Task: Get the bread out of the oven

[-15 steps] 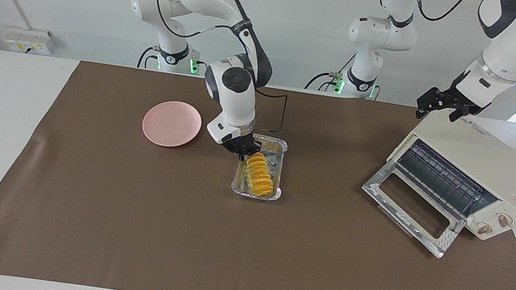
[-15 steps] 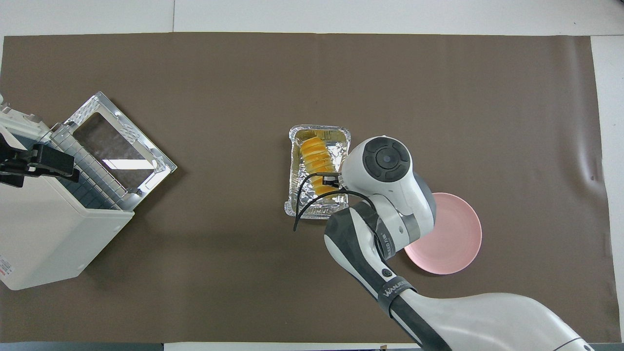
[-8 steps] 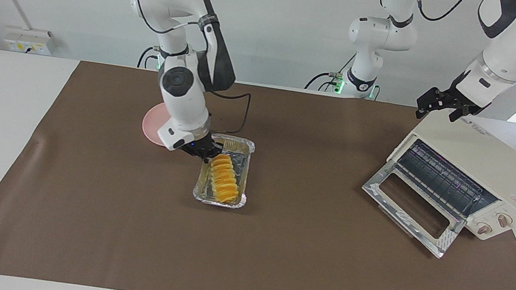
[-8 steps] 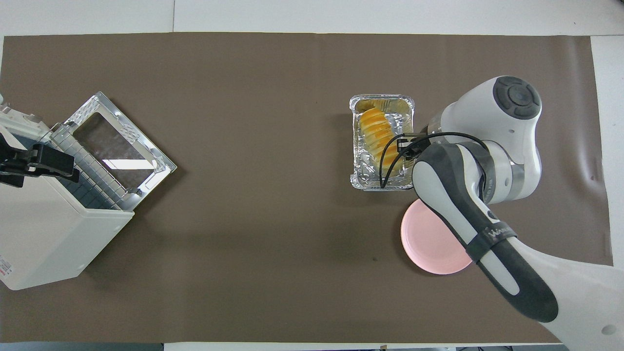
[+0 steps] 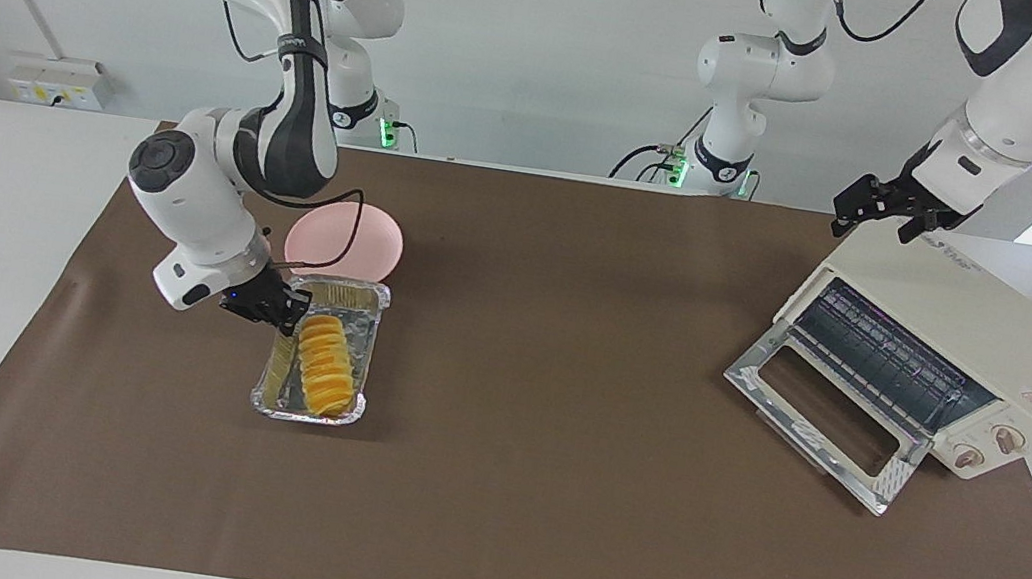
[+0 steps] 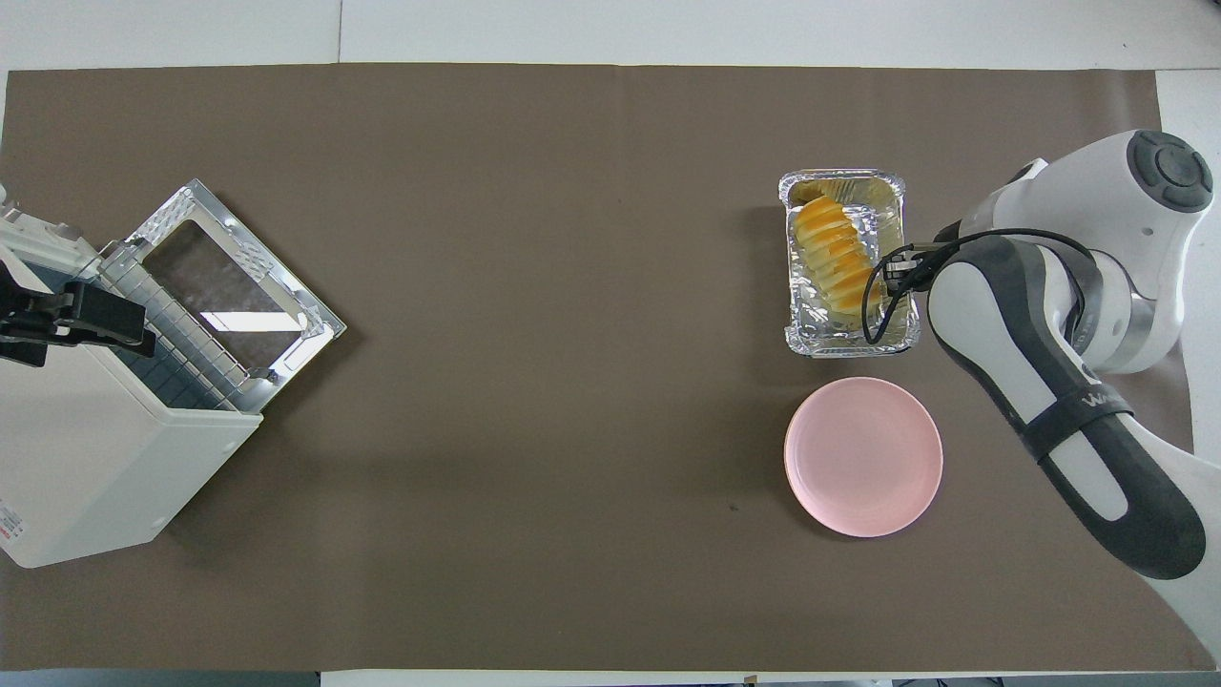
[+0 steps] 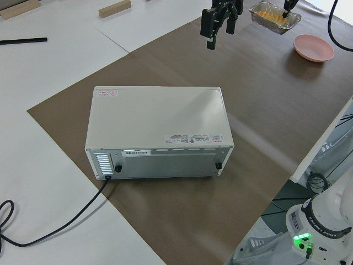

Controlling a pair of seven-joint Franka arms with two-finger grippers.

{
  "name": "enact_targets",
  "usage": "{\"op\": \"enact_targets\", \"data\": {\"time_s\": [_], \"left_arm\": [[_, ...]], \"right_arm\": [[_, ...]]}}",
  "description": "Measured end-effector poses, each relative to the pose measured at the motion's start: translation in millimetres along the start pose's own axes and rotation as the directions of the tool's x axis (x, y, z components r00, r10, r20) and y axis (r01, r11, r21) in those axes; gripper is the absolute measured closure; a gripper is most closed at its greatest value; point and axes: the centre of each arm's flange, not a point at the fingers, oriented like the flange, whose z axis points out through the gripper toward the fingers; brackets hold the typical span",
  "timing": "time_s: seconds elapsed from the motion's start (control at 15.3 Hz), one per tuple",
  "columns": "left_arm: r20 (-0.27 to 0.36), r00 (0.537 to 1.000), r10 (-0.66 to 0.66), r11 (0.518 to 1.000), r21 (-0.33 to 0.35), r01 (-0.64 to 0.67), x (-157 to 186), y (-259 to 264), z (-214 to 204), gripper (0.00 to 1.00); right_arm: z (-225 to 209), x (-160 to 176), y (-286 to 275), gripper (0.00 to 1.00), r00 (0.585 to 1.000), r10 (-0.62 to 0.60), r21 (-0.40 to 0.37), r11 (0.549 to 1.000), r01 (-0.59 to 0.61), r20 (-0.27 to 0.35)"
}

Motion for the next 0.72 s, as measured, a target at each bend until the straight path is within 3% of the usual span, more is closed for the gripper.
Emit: {"op": "enact_targets", "data": {"time_s": [0.72], "left_arm": [[0.0, 1.0, 0.0, 1.0, 0.0, 0.0, 0.0, 0.0, 0.0, 0.0]], "right_arm": [[26.9, 3.8, 34.5, 0.98, 1.0, 0.007, -0.007, 1.0, -0.007, -0.02]]}}
